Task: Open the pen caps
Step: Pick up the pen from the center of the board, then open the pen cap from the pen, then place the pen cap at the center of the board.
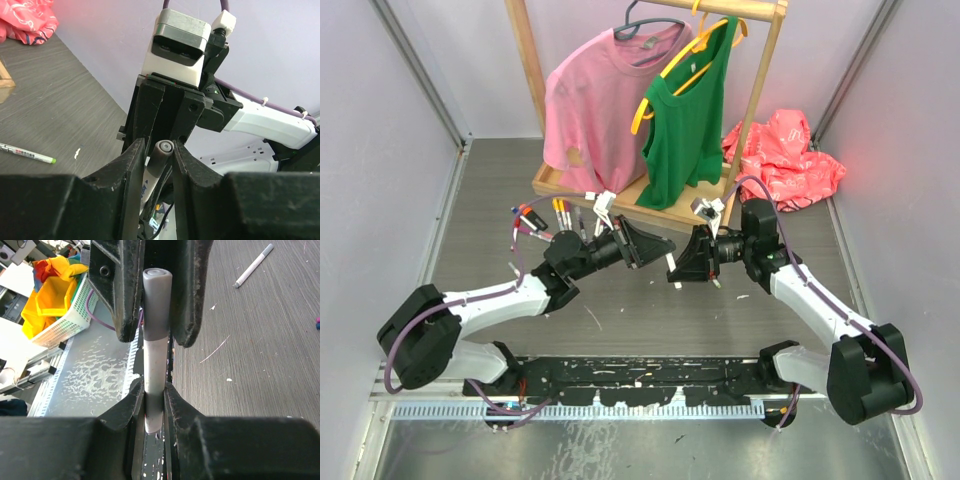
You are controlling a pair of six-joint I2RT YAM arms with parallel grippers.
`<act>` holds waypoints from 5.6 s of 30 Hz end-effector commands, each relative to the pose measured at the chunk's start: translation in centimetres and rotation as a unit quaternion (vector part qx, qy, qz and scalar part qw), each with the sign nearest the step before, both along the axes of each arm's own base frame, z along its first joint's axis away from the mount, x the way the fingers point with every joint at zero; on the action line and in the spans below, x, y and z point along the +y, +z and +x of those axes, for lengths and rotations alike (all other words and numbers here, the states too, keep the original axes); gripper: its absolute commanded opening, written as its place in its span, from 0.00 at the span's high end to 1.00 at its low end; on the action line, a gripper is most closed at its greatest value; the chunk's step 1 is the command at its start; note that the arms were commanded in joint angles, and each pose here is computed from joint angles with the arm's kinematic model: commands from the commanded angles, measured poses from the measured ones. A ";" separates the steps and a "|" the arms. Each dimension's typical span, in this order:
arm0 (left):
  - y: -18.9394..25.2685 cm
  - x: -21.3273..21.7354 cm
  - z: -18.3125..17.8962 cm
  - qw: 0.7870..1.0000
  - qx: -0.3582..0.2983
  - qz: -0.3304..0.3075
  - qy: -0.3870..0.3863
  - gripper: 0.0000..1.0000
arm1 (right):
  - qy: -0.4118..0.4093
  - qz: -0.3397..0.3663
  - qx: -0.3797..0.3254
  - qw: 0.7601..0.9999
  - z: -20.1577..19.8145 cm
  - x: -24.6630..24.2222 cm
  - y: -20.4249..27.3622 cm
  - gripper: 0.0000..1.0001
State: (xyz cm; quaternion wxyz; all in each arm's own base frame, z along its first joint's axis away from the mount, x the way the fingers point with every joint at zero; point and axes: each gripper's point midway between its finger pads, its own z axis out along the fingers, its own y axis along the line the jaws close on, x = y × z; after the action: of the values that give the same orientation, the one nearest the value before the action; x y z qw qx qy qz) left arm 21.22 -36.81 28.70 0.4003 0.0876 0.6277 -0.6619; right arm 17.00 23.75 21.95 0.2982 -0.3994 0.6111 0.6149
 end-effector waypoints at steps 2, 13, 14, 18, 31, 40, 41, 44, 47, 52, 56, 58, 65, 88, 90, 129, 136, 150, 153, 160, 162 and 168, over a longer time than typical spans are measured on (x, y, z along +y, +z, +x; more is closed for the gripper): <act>2.7 0.0 0.2 0.999 -0.033 -0.031 0.000 0.80 | 0.016 0.016 -0.043 0.999 0.3 0.2 1.9 0.99; 1.0 0.5 1.0 0.998 -0.052 0.002 0.033 1.00 | -0.012 0.007 -0.033 0.999 1.1 0.3 1.8 0.59; 0.8 0.5 1.1 0.998 -0.053 0.005 0.035 1.00 | -0.015 0.006 -0.031 0.999 1.2 0.4 1.8 0.57; 0.0 0.3 1.2 0.998 -0.051 0.013 0.035 1.00 | -0.026 0.007 -0.024 0.999 1.6 0.4 1.9 0.52; -0.5 0.0 1.1 0.998 -0.060 0.014 0.025 1.00 | -0.065 0.002 -0.011 0.998 2.8 0.3 1.8 0.46; 0.7 0.8 3.1 0.994 -0.085 -0.004 0.067 1.00 | -0.060 0.000 -0.002 0.998 2.8 0.4 1.6 0.88; 1.3 1.4 3.8 0.993 -0.091 -0.010 0.079 1.00 | -0.056 0.000 0.002 0.998 2.8 0.4 1.5 0.94; 3.8 3.9 6.5 0.984 -0.114 -0.038 0.134 1.00 | -0.052 -0.002 0.013 0.999 2.8 0.5 1.2 0.99; 7.9 8.8 10.4 0.958 -0.156 -0.086 0.223 1.00 | -0.043 -0.003 0.029 0.999 2.5 0.5 0.8 0.99; 11.6 11.8 12.1 0.941 -0.175 -0.116 0.266 1.00 | -0.044 -0.009 0.033 0.998 2.7 0.7 0.2 0.99; 11.8 12.6 11.7 0.942 -0.169 -0.105 0.271 1.00 | -0.079 -0.055 -0.026 0.995 4.5 0.3 -0.8 0.99; 11.1 13.2 10.8 0.945 -0.158 -0.095 0.269 1.00 | -0.115 -0.115 -0.073 0.984 5.8 -1.0 -2.0 0.99; 2.0 14.2 8.3 0.964 -0.071 -0.023 0.257 1.00 | -0.263 -0.282 -0.200 0.901 11.1 -8.7 -4.3 0.98; -16.2 11.0 9.5 0.927 0.179 0.199 0.264 1.00 | -0.280 -0.494 -0.043 0.822 12.5 -15.6 -16.3 0.91; -17.2 10.5 9.8 0.922 0.196 0.215 0.257 1.00 | -0.279 -0.494 -0.030 0.823 12.6 -15.5 -16.7 0.91; -23.7 6.3 15.4 0.796 0.240 0.437 0.342 0.93 | -0.282 -0.500 0.002 0.819 13.8 -14.4 -18.6 0.86; -24.5 5.7 15.5 0.793 0.245 0.449 0.330 0.88 | -0.283 -0.501 0.001 0.818 13.9 -14.4 -18.6 0.85; -25.1 5.5 15.5 0.792 0.248 0.454 0.325 0.75 | -0.277 -0.500 0.001 0.821 13.8 -14.2 -18.6 0.77; -24.9 5.3 15.4 0.794 0.250 0.452 0.321 0.75 | -0.278 -0.500 0.001 0.820 13.9 -14.2 -18.6 0.75; -23.4 4.7 15.0 0.809 0.248 0.435 0.307 0.74 | -0.279 -0.501 0.000 0.820 13.9 -14.2 -18.5 0.70; -22.4 4.6 14.9 0.816 0.245 0.426 0.306 0.73 | -0.279 -0.500 -0.001 0.820 13.9 -14.2 -18.4 0.69; -20.0 4.5 14.0 0.833 0.232 0.406 0.297 0.71 | -0.281 -0.499 -0.004 0.820 14.0 -14.2 -18.1 0.68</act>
State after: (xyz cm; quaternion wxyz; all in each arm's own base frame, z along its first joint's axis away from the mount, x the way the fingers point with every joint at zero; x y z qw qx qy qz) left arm 35.31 -31.50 4.08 0.3195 -0.1101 0.9286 -0.1531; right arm 29.41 9.17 2.31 0.1918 -0.3039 0.9255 0.1194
